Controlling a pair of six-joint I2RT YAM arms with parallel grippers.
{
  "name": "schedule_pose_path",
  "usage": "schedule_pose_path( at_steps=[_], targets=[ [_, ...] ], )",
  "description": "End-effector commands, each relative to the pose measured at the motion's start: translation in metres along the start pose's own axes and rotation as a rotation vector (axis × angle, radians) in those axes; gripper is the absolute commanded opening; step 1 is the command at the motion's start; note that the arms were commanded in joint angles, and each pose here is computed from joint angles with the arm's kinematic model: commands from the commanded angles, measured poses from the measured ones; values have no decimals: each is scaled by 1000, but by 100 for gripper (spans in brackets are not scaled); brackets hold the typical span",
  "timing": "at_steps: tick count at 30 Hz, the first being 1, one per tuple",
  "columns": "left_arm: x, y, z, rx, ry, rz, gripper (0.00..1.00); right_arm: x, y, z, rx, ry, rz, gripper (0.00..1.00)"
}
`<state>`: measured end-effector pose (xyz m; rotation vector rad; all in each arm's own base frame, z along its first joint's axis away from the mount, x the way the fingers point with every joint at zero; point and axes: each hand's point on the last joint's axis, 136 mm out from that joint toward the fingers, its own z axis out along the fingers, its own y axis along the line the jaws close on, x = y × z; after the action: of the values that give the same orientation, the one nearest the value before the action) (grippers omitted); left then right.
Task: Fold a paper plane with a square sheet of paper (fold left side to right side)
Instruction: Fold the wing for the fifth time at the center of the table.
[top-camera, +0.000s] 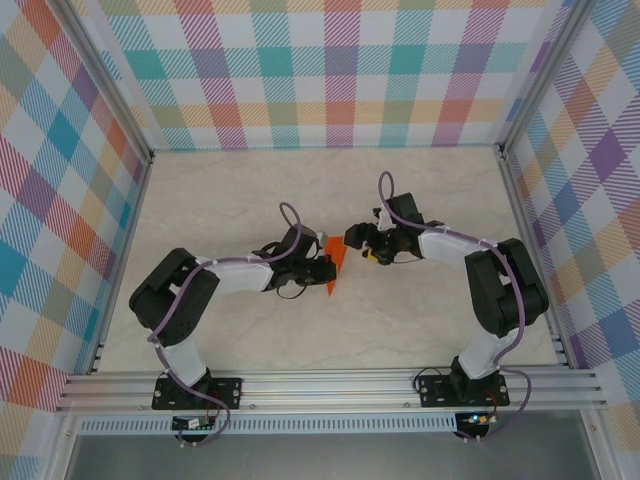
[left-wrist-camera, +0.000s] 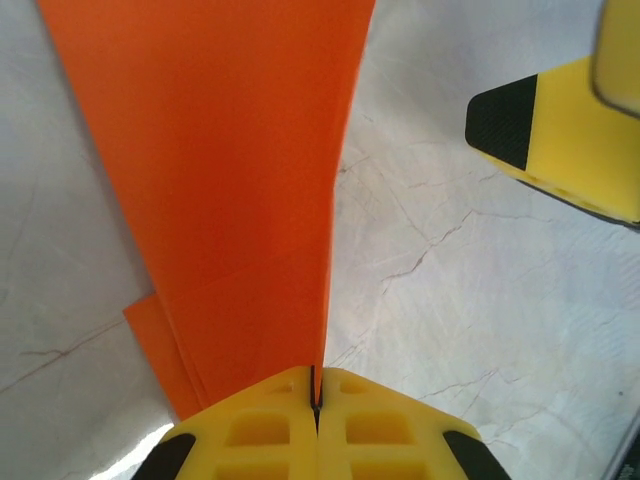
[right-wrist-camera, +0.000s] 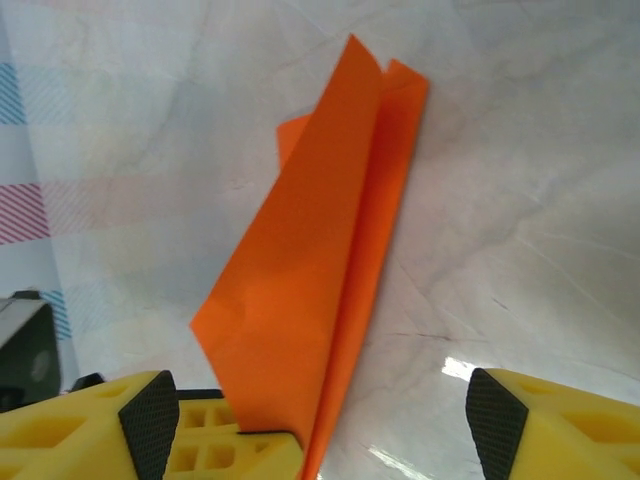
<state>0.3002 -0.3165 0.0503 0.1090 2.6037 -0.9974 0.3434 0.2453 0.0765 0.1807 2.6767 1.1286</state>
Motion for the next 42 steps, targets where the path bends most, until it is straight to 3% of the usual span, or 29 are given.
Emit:
schedule_pose_path(
  at_steps=[1, 14, 20, 28, 42],
  targets=[
    [-4, 5, 0, 53, 6, -66, 0, 1, 18, 4, -76, 9, -9, 74],
    [-1, 11, 7, 138, 35, -135, 0, 9, 21, 18, -91, 43, -9, 51],
    [-1, 16, 10, 151, 32, -160, 0, 10, 22, 19, -99, 44, -10, 36],
    [-3, 20, 9, 171, 26, -187, 0, 12, 25, 32, -111, 55, -13, 30],
    [0, 25, 12, 186, 47, -229, 0, 5, 23, 47, -112, 39, -26, 29]
  ],
)
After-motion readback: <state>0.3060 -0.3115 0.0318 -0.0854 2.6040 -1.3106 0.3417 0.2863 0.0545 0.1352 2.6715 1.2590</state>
